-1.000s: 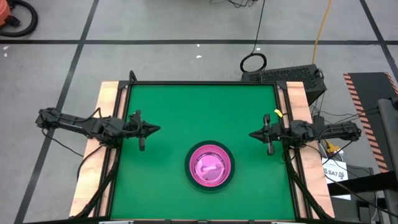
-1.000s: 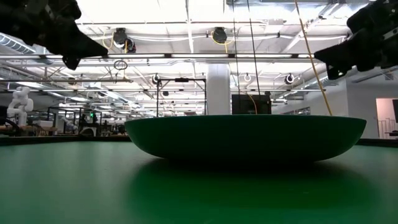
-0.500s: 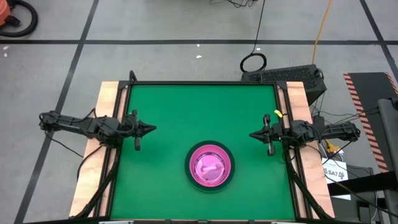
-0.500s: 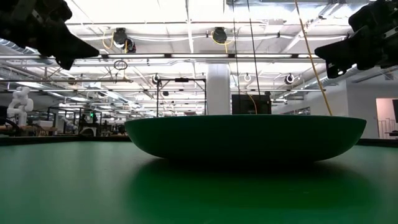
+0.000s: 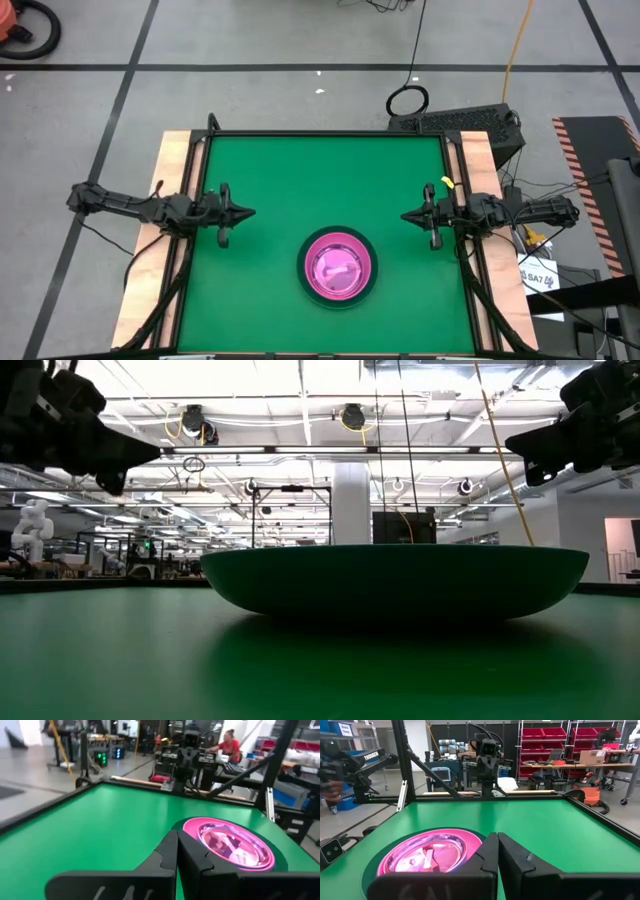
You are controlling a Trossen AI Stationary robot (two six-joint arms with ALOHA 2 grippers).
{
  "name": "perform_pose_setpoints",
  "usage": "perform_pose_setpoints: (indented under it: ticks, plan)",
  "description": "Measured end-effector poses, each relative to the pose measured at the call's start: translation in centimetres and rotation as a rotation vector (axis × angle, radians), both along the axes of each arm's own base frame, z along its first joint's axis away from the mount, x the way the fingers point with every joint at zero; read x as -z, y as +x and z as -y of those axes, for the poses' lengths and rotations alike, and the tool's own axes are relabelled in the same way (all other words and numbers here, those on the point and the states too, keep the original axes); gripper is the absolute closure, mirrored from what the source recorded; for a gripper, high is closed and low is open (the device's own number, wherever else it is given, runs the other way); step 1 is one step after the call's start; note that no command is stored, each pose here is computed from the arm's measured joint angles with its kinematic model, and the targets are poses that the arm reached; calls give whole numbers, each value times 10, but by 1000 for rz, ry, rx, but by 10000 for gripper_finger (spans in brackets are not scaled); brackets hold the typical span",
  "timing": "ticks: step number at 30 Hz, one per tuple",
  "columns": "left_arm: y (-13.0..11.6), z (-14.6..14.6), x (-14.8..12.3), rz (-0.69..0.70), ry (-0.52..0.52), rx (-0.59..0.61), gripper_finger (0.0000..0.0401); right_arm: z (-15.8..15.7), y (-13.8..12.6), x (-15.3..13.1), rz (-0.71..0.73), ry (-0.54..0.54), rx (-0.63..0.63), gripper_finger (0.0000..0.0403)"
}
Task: Stack plastic plates
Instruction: Return to Home Position
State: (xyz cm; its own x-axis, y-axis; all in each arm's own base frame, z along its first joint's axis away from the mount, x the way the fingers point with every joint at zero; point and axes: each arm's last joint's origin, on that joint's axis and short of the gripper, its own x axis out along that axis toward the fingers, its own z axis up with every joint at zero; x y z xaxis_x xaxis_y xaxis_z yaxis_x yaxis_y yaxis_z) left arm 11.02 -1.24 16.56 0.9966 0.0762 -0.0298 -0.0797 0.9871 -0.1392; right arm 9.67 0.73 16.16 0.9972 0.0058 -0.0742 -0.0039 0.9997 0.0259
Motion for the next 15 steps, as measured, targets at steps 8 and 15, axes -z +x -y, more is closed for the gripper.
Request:
perform_pose_setpoints:
  ticks: [8,15]
  plan:
    - [-4,-3,-10,103,114,24,396,0,0,0,0,0,0,403]
    - [-15,-7,-16,177,153,-10,396,0,0,0,-1,-16,-6,403]
